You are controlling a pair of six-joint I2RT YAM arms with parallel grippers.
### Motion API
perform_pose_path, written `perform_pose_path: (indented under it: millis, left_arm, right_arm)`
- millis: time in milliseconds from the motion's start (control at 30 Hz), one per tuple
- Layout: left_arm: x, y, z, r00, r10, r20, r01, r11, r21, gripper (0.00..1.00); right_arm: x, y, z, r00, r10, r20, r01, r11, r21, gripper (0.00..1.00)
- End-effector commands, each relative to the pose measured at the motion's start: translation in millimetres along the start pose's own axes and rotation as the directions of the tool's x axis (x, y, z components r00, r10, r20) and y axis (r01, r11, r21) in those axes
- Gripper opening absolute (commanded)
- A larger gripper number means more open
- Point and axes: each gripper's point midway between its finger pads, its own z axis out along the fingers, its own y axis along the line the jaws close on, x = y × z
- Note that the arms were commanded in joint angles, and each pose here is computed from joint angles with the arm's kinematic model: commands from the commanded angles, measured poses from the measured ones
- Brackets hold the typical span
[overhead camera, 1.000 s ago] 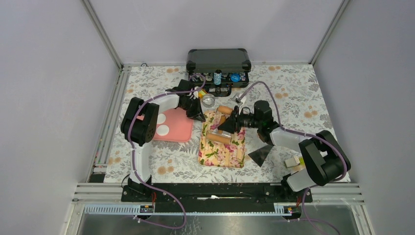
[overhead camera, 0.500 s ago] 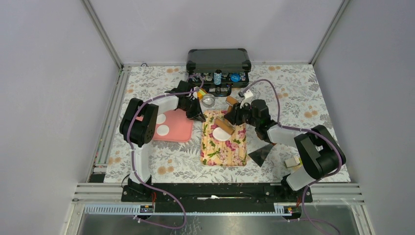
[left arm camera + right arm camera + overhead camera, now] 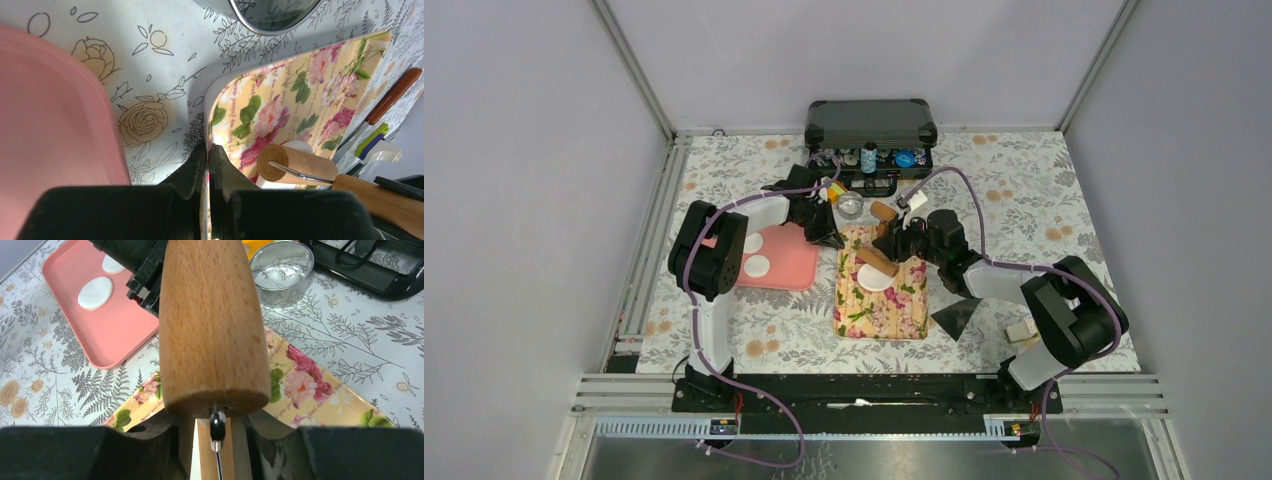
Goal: Roll out the dumpling wrappers from the dough
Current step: Flatten out the dough on the work surface.
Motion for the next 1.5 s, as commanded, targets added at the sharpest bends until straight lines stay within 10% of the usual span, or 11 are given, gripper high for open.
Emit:
perform_pose_path:
  millis: [0, 1467]
  left_arm:
    - [-9, 11, -9, 0.999, -0.001, 0.052, 0.004, 0.998, -0.058, 0.0]
    - [-19, 11, -20, 0.997, -0.008, 0.078, 0.012, 0.998, -0.054, 0.0]
  right_arm:
    - [88, 12, -20, 0.965, -0.001, -0.261, -0.012, 0.999, -0.048, 0.0]
    - [125, 84, -62, 0.925, -0.277, -0.259, 0.106, 0.845, -0.524, 0.0]
